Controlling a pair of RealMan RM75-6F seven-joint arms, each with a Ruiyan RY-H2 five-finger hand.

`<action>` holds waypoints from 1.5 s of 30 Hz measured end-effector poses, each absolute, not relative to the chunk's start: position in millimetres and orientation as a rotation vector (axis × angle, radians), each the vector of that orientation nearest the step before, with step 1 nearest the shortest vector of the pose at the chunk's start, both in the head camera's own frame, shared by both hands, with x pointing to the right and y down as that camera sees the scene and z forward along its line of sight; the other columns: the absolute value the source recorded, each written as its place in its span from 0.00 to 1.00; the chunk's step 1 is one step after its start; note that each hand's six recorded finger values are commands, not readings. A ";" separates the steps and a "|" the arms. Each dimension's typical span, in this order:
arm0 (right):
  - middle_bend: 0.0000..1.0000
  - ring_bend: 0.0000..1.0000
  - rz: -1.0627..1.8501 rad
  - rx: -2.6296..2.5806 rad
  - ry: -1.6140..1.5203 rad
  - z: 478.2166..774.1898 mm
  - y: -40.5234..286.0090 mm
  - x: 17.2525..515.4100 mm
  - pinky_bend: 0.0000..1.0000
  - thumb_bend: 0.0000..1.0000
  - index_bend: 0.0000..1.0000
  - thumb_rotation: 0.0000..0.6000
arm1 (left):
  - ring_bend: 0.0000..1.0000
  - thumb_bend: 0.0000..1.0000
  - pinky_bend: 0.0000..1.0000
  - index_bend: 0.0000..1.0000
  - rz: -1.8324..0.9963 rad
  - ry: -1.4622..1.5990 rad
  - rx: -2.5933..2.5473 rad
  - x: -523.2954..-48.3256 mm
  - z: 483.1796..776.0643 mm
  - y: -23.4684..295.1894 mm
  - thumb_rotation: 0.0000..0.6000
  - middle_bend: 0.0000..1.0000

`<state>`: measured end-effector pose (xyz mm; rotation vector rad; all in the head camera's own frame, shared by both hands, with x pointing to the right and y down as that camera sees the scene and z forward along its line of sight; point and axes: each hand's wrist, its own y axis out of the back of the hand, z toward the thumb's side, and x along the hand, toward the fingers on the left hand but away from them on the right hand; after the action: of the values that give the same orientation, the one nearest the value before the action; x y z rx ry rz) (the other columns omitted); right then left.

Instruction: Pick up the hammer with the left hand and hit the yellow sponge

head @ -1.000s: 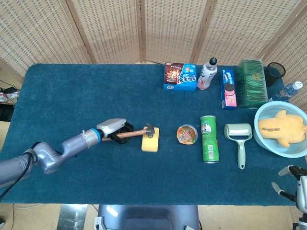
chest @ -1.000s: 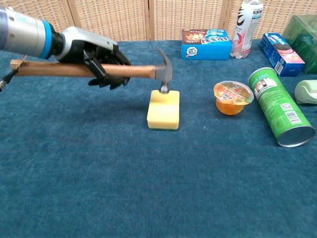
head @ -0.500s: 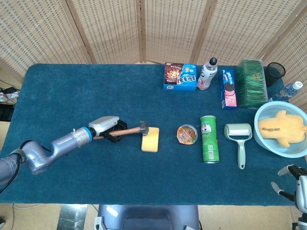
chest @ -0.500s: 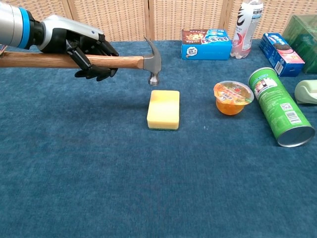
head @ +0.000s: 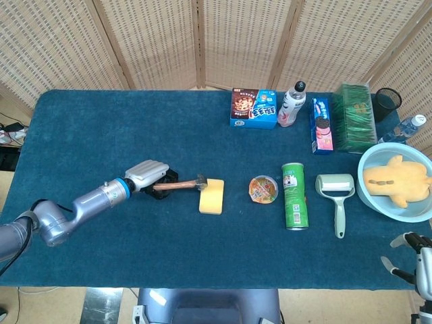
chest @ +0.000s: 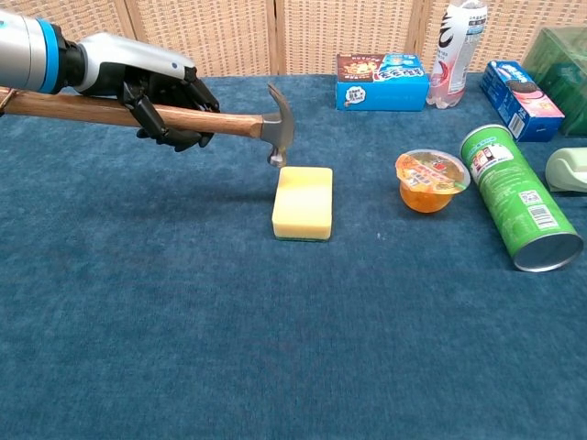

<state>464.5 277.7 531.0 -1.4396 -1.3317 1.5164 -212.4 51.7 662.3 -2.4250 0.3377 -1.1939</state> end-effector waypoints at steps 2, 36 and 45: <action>0.51 0.49 1.516 -1.441 -1.330 531.3 277.6 464.3 0.41 0.18 0.54 1.00 | 0.65 0.55 0.71 0.56 -1.166 0.332 -2.377 -211.9 663.4 53.1 1.00 0.64; 0.51 0.49 1.536 -1.416 -1.341 527.6 281.3 470.3 0.41 0.18 0.54 1.00 | 0.65 0.55 0.71 0.56 -1.299 0.326 -2.430 -199.0 711.5 77.3 1.00 0.65; 0.51 0.49 1.525 -1.425 -1.338 528.7 279.2 468.5 0.41 0.18 0.54 1.00 | 0.65 0.55 0.71 0.56 -1.175 0.506 -2.433 -210.0 675.9 54.6 1.00 0.65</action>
<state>468.5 279.2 528.7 -1.4248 -1.3378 1.5253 -210.0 54.6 675.9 -2.4330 0.5064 -1.1753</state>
